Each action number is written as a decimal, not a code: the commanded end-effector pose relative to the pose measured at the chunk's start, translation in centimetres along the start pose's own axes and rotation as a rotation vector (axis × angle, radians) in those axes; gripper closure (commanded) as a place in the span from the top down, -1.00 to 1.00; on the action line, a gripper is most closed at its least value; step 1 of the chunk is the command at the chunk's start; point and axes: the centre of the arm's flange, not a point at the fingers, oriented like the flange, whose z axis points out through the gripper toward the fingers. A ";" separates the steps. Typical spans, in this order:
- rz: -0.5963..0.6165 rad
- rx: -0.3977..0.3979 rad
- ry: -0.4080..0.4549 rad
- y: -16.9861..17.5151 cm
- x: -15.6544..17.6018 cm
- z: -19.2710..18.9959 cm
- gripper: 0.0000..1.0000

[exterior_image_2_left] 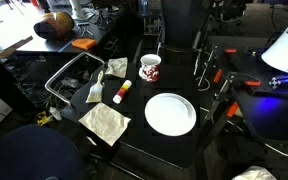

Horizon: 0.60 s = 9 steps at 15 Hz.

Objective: Pick the bottle on the table and put it in the mug

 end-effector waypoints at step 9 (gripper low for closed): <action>-0.365 -0.021 0.048 -2.1 7.0 6.2 1.00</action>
